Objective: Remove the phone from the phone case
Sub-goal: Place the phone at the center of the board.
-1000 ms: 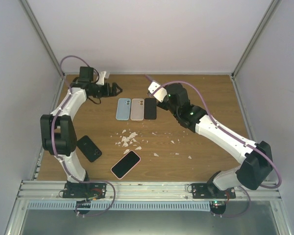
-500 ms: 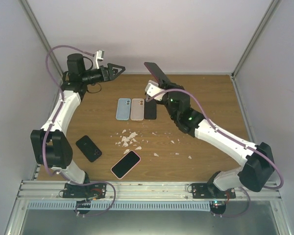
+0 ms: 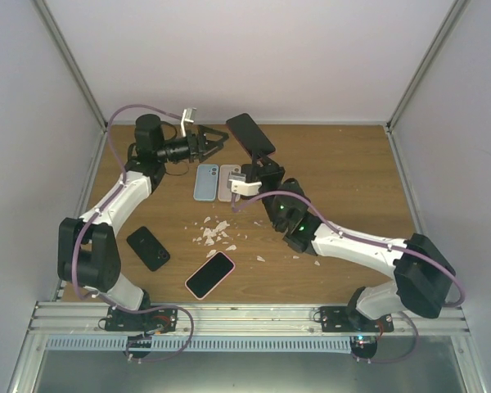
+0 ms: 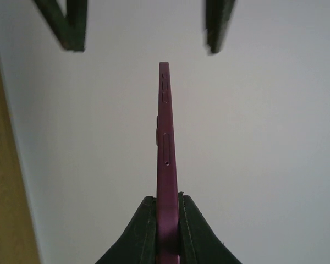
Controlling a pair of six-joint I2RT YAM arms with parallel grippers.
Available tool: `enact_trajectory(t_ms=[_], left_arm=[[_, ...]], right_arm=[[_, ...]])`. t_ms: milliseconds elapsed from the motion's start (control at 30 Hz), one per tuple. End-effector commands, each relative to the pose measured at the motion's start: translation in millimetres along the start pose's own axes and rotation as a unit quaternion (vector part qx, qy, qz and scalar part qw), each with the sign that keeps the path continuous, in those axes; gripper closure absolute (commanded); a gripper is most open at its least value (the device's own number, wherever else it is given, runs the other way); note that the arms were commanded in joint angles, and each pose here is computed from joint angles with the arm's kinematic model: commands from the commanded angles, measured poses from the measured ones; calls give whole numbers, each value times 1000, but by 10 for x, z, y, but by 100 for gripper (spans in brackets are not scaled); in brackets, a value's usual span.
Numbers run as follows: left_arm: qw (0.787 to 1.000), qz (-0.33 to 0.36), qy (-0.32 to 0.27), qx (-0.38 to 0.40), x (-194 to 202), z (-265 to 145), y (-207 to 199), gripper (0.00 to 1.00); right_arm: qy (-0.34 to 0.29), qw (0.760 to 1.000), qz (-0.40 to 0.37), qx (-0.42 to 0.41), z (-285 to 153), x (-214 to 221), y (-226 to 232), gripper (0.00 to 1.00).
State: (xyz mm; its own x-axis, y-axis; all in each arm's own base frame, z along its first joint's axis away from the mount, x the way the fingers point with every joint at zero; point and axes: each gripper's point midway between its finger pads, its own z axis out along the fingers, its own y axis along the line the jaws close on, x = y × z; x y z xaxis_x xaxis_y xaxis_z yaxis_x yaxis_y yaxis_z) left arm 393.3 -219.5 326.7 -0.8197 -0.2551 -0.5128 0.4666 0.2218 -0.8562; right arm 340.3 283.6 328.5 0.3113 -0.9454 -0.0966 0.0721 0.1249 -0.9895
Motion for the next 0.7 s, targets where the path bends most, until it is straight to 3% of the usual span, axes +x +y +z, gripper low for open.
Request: enact_trajectory(t_ms=[0, 233, 667], left_arm=[[999, 13, -14, 26, -2, -23, -231, 6], [1000, 5, -7, 29, 78, 28, -246, 21], [999, -21, -9, 40, 110, 38, -248, 69]], right_arm=[[-7, 996, 3, 91, -118, -128, -400, 100], [-27, 994, -28, 106, -210, -311, -325, 100], [-34, 986, -64, 147, -359, -463, -259, 99]])
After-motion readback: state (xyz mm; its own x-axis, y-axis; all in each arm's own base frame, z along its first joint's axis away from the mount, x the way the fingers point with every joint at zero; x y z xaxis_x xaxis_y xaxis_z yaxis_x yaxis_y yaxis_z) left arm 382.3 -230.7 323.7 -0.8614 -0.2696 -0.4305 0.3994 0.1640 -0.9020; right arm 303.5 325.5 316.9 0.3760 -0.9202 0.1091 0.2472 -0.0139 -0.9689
